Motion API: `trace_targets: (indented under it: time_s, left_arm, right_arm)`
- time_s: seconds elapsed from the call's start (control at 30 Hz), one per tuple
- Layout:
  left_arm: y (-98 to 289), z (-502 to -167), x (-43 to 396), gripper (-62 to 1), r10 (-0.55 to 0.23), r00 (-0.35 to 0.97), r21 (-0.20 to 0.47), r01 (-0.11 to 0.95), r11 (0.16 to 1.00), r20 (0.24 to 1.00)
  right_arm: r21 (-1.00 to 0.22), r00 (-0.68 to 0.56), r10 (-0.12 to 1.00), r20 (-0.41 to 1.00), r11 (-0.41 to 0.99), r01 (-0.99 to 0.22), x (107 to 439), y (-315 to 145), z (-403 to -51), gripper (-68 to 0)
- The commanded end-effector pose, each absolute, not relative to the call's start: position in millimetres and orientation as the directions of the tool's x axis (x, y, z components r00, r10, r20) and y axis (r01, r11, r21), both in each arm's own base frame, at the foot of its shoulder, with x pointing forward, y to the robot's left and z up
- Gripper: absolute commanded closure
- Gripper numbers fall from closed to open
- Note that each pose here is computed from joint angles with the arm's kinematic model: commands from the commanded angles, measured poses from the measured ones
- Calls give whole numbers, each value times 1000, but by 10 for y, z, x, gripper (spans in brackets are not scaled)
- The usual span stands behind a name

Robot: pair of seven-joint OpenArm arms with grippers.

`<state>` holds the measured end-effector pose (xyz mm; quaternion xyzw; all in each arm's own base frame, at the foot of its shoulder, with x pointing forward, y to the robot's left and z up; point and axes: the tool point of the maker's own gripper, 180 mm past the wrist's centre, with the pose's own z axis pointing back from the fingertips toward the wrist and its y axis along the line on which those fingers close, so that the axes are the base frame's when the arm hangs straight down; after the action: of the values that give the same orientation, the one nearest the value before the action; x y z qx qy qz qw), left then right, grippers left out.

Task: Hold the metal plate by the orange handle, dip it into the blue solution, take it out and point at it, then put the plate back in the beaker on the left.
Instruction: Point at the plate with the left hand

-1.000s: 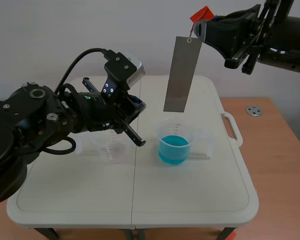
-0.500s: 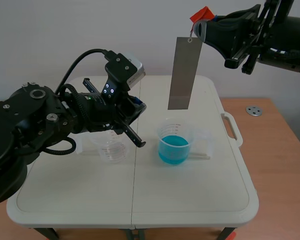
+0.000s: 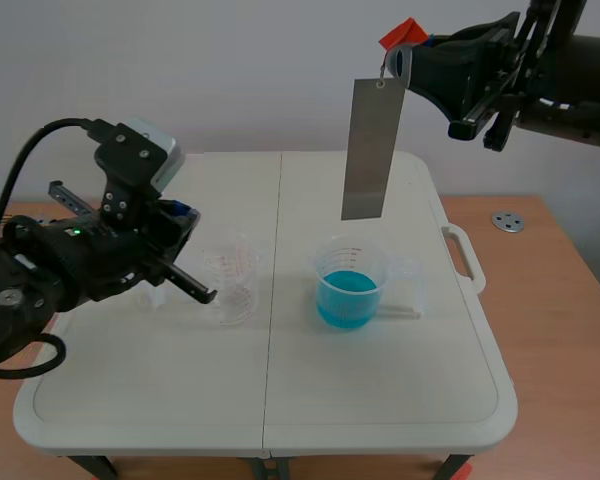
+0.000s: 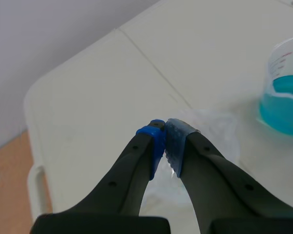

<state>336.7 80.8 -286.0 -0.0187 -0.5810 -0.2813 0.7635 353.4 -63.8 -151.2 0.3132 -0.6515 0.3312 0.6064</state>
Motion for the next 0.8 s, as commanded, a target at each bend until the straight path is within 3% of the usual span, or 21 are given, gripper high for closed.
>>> trace_targets:
  time_s: [0.0,0.2,0.4,0.57,0.77]
  left_arm:
    - [869,-2724,3304,-27,-405,130,314,437,843,905]
    - [1257,-2748,2937,-27,-465,174,366,409,836,868]
    - [1648,-3027,2489,-27,-521,306,385,407,828,797]
    - [1898,-3271,2093,-27,-534,422,373,408,833,733]
    - [1939,-3500,1659,-27,-534,513,324,445,835,671]
  right_arm:
    - [-65,-105,-34,994,589,-805,3544,-667,-1355,-15]
    - [-49,-88,-38,995,588,-807,3529,-641,-1407,-15]
    - [-30,-55,-26,998,584,-811,3528,-563,-1494,-15]
    - [-23,-44,-22,999,582,-813,3528,-536,-1522,-15]
    - [-5,-19,-19,1000,581,-814,3504,-505,-1601,-15]
